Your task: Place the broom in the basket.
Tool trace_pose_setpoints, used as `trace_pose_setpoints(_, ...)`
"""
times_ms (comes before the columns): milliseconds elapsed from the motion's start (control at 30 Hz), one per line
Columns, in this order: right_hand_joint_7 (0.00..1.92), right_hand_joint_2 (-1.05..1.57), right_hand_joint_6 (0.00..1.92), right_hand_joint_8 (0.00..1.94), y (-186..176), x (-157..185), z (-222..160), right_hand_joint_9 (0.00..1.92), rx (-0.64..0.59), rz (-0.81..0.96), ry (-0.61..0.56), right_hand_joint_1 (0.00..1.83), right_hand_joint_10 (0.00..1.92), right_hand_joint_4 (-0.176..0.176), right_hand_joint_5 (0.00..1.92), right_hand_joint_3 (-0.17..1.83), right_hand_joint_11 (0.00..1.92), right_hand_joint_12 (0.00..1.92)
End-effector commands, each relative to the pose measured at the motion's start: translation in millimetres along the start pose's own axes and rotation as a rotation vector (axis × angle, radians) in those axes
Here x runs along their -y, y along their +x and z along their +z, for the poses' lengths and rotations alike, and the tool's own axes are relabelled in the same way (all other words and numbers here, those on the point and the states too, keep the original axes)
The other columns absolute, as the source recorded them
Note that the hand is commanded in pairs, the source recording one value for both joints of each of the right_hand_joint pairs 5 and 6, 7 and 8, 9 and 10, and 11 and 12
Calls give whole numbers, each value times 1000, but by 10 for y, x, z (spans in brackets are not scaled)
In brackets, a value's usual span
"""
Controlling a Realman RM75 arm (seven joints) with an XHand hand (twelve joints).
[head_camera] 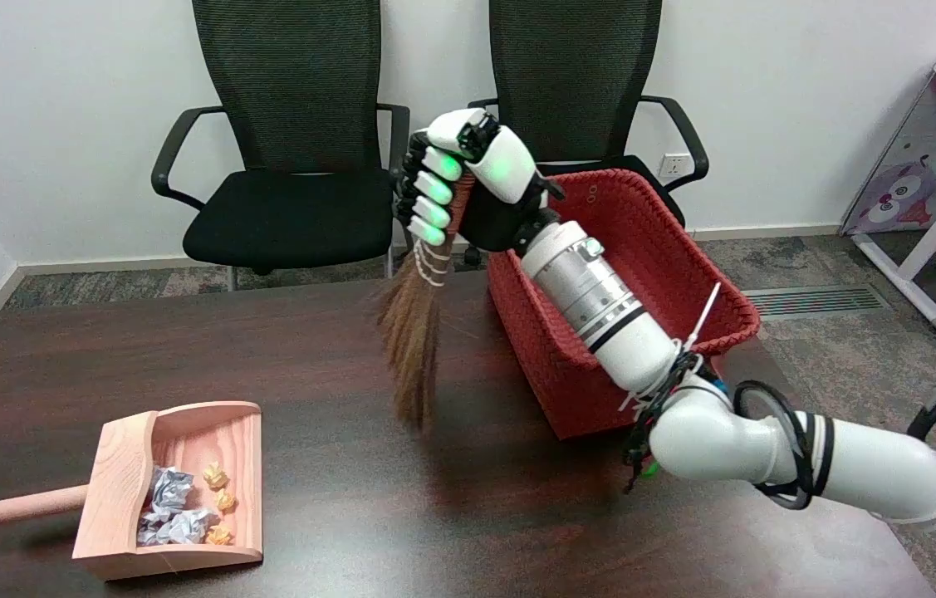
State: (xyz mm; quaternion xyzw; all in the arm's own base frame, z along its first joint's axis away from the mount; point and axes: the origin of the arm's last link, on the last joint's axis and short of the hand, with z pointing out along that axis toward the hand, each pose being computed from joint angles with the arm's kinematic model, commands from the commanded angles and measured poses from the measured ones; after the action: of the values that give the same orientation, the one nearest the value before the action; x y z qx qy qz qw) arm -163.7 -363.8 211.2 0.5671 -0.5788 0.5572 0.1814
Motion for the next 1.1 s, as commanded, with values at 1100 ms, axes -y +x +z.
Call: trace_pose_setpoints(1100,1920,1326,1920,1920,582,2066,291,1920,74,-319,235,914,1920,-2,1920,1450,1920,1920)
